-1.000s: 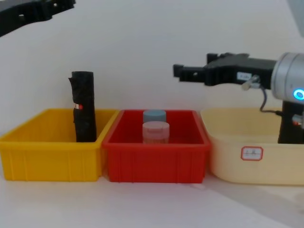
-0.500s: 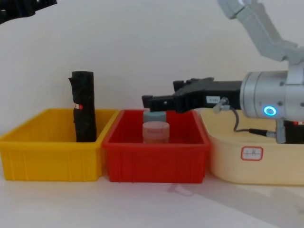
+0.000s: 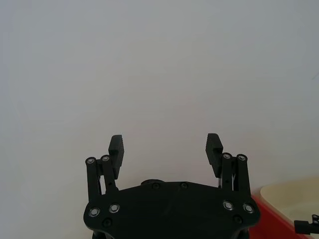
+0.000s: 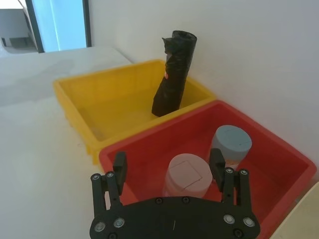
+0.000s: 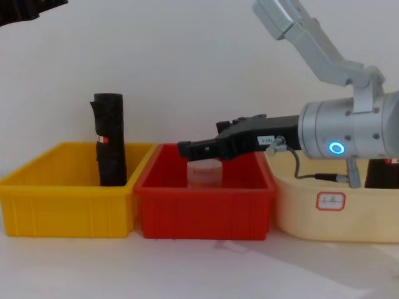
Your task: Pick up the garbage bag with the one hand and transfer it to the other hand.
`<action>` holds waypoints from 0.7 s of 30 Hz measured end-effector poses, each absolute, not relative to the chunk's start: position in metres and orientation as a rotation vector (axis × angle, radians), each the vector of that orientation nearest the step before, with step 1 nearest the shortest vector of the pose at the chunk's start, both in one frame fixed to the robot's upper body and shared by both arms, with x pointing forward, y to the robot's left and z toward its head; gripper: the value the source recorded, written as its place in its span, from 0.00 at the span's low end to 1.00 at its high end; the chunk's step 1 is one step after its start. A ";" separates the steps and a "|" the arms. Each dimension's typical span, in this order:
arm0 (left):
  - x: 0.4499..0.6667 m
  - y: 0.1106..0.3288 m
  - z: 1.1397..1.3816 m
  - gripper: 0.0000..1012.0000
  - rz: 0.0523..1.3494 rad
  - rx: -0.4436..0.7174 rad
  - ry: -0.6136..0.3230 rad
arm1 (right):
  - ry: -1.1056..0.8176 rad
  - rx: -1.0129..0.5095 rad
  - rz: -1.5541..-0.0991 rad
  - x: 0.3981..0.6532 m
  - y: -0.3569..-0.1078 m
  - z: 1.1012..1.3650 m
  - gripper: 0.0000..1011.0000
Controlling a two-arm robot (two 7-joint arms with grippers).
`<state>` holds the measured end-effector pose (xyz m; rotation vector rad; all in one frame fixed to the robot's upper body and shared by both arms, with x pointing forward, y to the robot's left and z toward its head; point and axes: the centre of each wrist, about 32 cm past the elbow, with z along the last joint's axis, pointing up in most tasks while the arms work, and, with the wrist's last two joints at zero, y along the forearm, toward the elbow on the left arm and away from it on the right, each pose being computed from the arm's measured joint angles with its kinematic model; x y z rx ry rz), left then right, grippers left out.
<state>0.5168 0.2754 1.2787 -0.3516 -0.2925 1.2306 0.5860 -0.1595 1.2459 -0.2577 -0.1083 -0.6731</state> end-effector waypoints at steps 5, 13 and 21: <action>0.517 0.276 1.279 0.99 1.233 -0.352 -0.294 | -0.103 -0.277 -0.675 0.591 -0.158 1.245 0.99; 0.516 0.276 1.279 0.99 1.234 -0.352 -0.296 | -0.089 -0.296 -0.681 0.601 -0.154 1.242 0.99; 0.516 0.277 1.279 0.99 1.236 -0.351 -0.296 | -0.078 -0.293 -0.705 0.611 -0.151 1.238 0.99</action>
